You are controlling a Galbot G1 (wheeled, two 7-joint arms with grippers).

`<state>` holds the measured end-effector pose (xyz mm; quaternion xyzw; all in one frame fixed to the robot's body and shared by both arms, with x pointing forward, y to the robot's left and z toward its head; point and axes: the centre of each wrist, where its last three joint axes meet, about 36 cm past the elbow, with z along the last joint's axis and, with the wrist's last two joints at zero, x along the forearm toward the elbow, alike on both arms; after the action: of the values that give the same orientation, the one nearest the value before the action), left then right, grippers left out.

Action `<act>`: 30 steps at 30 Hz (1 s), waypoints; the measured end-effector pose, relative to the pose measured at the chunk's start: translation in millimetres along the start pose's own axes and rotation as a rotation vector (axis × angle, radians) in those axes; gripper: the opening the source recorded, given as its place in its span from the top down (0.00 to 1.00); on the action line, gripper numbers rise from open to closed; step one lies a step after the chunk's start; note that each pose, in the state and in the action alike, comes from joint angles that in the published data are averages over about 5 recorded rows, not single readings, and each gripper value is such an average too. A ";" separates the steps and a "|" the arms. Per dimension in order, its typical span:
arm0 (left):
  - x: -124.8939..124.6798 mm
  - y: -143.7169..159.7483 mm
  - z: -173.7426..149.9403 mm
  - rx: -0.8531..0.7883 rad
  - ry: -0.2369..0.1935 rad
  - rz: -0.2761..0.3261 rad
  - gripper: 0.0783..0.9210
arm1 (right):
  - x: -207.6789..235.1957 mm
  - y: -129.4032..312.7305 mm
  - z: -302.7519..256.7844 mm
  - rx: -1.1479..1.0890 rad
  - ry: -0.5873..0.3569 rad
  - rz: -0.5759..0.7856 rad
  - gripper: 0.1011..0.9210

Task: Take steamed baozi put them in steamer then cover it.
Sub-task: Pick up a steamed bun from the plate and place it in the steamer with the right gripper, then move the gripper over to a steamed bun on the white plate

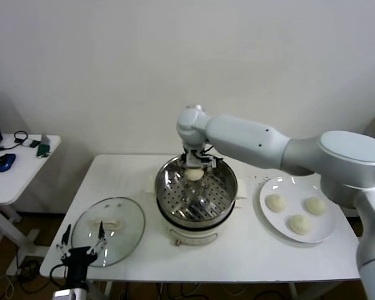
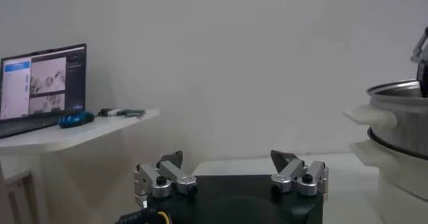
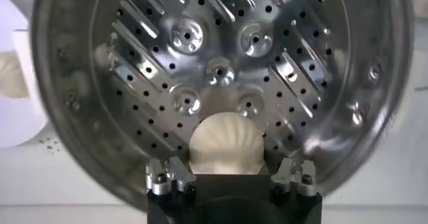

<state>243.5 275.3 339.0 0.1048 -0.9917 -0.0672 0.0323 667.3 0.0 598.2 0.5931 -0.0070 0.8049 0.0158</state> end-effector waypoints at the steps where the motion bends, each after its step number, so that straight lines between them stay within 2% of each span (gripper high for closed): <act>1: -0.2 0.1 -0.1 -0.001 0.000 0.000 0.12 | -1.9 -0.7 -0.9 0.002 -0.001 0.001 0.19; 6: 0.2 0.7 0.6 -0.007 0.005 -0.004 0.12 | -5.5 -2.5 -4.5 0.014 0.000 0.007 0.13; 12: 1.1 -0.1 1.7 -0.010 0.009 -0.004 0.12 | 1.2 1.9 -5.6 0.018 0.002 0.014 0.12; 18: 2.1 -0.9 2.0 -0.015 0.010 -0.001 0.12 | 25.9 22.5 3.7 -0.021 0.003 0.013 0.12; 24: 3.9 -1.6 1.5 -0.021 0.010 0.003 0.12 | 59.1 70.3 24.7 -0.167 -0.006 0.019 0.12; 30: 4.1 -2.4 1.3 -0.022 0.008 0.006 0.12 | 76.0 143.9 40.7 -0.462 -0.054 0.064 0.12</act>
<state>239.9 272.3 337.5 0.1017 -0.9911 -0.0777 0.0377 678.8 -143.7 683.9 0.5947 -0.2102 0.7658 0.1254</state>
